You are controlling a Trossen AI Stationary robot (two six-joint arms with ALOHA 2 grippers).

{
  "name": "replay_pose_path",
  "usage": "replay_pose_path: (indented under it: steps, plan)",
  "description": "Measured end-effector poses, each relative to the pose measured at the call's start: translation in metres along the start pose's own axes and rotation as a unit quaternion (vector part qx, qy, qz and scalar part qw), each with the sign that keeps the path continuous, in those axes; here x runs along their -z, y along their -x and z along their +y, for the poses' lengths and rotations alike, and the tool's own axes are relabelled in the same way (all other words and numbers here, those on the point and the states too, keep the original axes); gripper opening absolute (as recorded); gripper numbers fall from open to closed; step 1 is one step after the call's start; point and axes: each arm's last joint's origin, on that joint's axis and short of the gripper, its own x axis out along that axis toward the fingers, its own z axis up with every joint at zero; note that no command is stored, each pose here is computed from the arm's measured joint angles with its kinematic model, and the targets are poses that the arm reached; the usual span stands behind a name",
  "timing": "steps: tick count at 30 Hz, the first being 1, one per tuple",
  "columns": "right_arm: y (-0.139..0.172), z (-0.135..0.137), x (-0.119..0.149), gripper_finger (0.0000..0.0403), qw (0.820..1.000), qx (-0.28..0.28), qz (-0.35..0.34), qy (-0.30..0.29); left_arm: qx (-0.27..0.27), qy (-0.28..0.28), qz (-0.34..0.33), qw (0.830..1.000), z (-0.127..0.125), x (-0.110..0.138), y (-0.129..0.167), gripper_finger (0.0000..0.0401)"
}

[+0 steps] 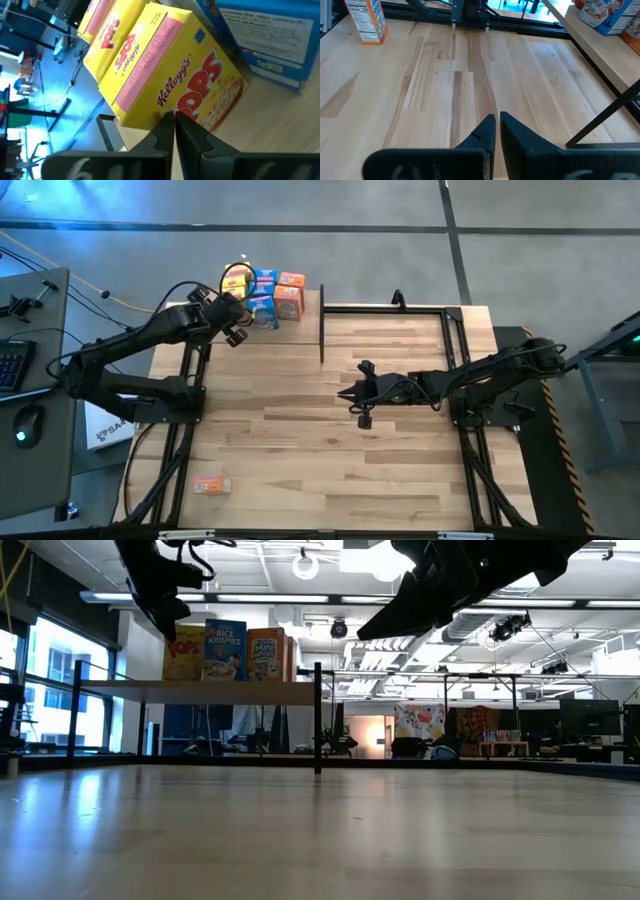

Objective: Stack cereal on shelf
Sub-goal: Put the blue cereal box on the shelf aligned with the other blue cereal boxes

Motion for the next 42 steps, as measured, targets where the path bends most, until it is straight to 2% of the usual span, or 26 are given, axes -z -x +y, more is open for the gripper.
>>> replay_pose_path:
  steps: [4,7,10,14,19,23,28,34,42]
  plan:
    - [0.0,0.0,0.0,0.0013,1.0,0.0,0.0,0.0,-0.001,0.004,-0.012,1.0,0.005,0.003,0.006,0.0007]
    - [0.0,0.0,0.0,0.0013,1.0,0.0,0.0,0.0,0.019,0.023,-0.036,0.999,0.01,0.008,0.017,0.0007]
    - [0.0,0.0,0.0,0.0013,1.0,0.0,0.0,0.0,0.092,0.045,-0.074,0.992,0.011,0.014,0.032,0.0007]
    - [0.0,0.0,0.0,0.0013,1.0,0.0,0.0,0.0,0.216,0.05,-0.137,0.965,-0.001,0.01,0.048,0.0007]
    - [0.0,0.0,0.0,0.0013,1.0,0.0,-0.001,0.001,0.264,0.027,-0.205,0.942,-0.037,0.0,0.039,0.0007]
    - [0.0,0.0,0.0,0.0013,1.0,-0.006,-0.001,0.001,0.207,0.013,-0.2,0.958,-0.055,-0.003,0.024,0.0007]
    - [0.0,0.0,0.0,0.0013,1.0,-0.006,-0.001,0.001,0.133,0.014,-0.18,0.974,-0.059,-0.006,0.011,0.0007]
    - [0.0,0.0,0.0,0.0013,1.0,-0.007,-0.001,0.001,0.097,0.026,-0.162,0.982,-0.055,-0.007,0.002,0.0007]
    - [0.0,0.0,0.0,0.0013,1.0,-0.007,-0.001,0.001,0.083,0.037,-0.151,0.984,-0.048,-0.007,-0.005,0.0007]
